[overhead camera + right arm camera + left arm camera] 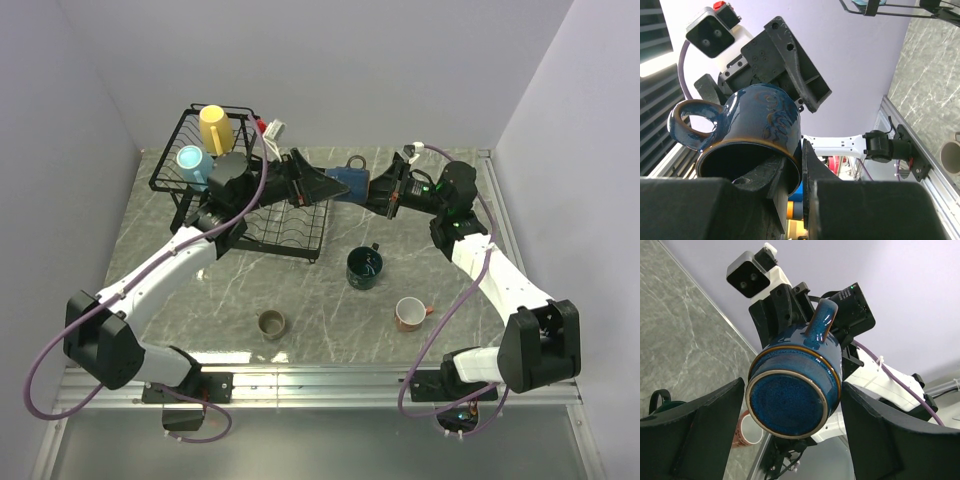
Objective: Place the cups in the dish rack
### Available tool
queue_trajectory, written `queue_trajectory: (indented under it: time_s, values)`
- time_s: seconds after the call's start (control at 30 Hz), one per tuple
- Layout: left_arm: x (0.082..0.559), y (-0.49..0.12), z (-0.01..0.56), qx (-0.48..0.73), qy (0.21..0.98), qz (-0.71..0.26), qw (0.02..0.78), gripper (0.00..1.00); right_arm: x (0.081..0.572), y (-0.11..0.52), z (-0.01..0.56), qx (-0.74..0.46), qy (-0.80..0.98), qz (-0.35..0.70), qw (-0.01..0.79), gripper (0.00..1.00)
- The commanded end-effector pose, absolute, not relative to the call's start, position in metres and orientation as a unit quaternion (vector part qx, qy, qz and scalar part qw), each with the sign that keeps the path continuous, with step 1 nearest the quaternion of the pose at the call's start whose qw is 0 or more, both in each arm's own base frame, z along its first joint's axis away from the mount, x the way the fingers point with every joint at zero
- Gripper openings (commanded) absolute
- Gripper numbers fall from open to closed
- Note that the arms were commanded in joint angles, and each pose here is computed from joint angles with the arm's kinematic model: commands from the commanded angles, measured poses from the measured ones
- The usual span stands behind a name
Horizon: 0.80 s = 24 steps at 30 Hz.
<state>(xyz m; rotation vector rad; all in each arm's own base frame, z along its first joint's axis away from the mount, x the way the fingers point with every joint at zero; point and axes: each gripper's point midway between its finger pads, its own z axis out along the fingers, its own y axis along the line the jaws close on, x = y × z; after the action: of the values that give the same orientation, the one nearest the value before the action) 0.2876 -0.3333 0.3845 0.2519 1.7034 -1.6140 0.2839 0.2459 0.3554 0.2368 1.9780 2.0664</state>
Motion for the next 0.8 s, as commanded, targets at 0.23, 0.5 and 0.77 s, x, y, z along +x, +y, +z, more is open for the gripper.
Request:
queue_trajectory:
  time_s: [0.23, 0.5, 0.77]
  values:
    - [0.28, -0.316, 0.432, 0.102, 0.614, -0.649, 0.438, 0.76, 0.269, 0.247, 0.377, 0.04, 0.666, 0.728, 0.159, 0.0]
    - [0.275, -0.319, 0.421, 0.112, 0.621, -0.653, 0.419, 0.75, 0.274, 0.249, 0.384, 0.04, 0.66, 0.733, 0.163, 0.0]
    - [0.273, -0.321, 0.419, 0.114, 0.623, -0.655, 0.412, 0.76, 0.277, 0.252, 0.383, 0.039, 0.662, 0.731, 0.159, 0.0]
